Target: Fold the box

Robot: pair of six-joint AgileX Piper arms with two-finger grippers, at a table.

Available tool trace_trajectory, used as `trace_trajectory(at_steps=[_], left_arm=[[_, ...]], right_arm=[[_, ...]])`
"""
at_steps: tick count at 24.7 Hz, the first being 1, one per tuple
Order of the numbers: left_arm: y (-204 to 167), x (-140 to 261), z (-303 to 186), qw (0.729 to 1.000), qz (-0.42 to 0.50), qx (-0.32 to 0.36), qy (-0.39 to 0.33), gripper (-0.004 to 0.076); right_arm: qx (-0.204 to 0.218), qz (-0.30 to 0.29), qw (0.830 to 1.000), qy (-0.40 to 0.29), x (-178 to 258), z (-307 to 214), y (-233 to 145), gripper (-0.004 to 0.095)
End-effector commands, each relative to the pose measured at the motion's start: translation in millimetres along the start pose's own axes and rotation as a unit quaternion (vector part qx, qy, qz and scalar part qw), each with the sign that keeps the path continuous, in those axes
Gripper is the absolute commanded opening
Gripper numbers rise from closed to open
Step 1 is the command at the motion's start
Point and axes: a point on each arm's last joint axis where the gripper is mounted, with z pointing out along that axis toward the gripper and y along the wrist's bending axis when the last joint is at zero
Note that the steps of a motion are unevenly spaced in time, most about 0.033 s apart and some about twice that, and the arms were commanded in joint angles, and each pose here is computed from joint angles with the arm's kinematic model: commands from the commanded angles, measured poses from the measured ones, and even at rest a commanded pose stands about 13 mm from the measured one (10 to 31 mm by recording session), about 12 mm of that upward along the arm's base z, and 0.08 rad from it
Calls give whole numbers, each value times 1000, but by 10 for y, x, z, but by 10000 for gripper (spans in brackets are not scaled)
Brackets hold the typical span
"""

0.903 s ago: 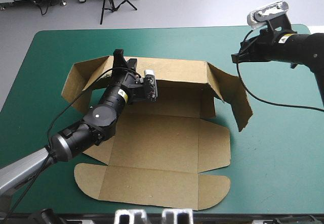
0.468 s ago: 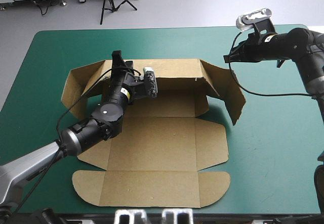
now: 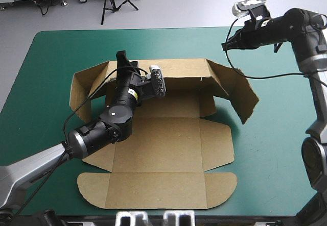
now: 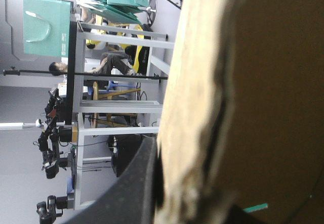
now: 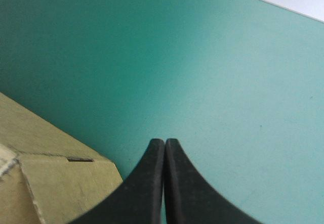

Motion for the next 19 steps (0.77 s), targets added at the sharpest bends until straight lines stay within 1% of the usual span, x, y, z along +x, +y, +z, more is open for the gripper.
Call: trace_trajectory(at_steps=[1,4,6,7,12,14,16,18,19], left_arm=[[247,1,-119,999,-17,-45,-2,15],[233,-2,-109,999,-17,-42,-1,15],[232,11,-101,999,-19,-39,2,15],[233,21,-94,999,-19,-38,4,15],[213,105,-2,999,1,-35,36,15],[202,130,47,999,0,-30,39,15],[192,148,80,999,-6,-22,37,15],[182,142,95,999,0,-23,37,15],[175,128,97,999,0,-20,30,15]], right_arm=[[-23,9,1000,-8,-126,-11,8,-18],[-56,23,998,37,-61,257,-33,-18],[-88,31,994,58,-9,376,-16,-18],[-96,29,993,63,7,403,-10,-18],[-103,31,991,75,69,448,5,-18],[-118,25,990,78,120,422,53,-18],[-123,24,989,84,164,413,72,-18],[-140,27,986,82,203,401,109,-18],[-156,27,984,80,233,402,145,-18]])
